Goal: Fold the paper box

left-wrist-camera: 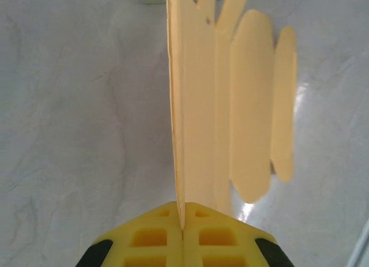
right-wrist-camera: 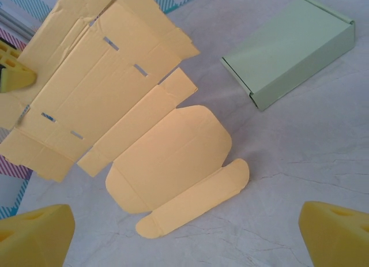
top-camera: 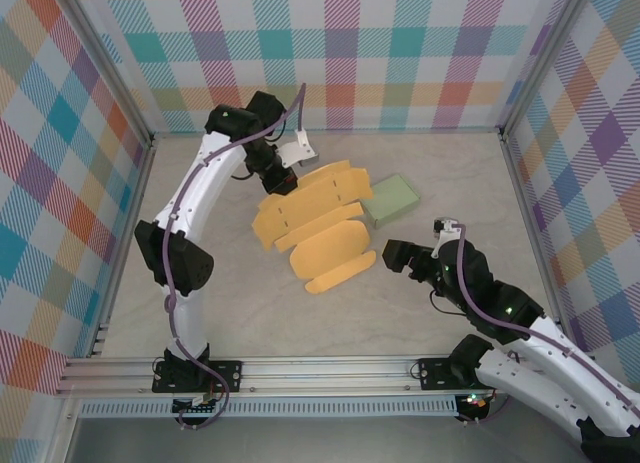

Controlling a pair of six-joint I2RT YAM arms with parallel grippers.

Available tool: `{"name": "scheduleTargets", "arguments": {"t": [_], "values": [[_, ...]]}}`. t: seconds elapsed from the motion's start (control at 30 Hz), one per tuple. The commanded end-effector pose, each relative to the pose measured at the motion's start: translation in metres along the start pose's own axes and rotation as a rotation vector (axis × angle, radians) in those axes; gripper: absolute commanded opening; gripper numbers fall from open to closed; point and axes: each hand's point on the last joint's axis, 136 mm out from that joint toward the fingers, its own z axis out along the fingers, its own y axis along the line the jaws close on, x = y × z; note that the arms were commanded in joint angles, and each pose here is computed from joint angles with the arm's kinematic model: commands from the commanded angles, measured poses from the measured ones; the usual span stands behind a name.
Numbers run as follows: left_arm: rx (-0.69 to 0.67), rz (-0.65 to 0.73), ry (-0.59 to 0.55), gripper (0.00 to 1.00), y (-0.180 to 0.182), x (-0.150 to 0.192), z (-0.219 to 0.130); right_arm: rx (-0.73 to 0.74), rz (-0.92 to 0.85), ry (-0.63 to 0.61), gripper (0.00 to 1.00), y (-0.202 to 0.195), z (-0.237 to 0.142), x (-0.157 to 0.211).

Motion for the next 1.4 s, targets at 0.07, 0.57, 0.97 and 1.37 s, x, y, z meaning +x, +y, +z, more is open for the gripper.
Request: {"name": "scheduleTargets", "arguments": {"t": [0.07,0.57,0.97,1.37], "values": [[-0.125,0.070,0.049,0.00,0.017,-0.004,0.025,0.016,-0.056,-0.053,1.00,0.003,-0.009,-0.018],[-0.298,0.425,0.127,0.00,-0.016,-0.006,0.084,0.110,-0.123,-0.005,1.00,0.002,0.012,-0.024],[-0.558,0.425,-0.078,0.00,-0.046,0.004,0.065,-0.050,0.074,0.143,0.83,0.004,0.039,-0.017],[-0.842,0.438,-0.112,0.00,-0.066,0.023,0.096,-0.148,0.116,0.227,0.76,0.025,0.056,-0.019]]}}
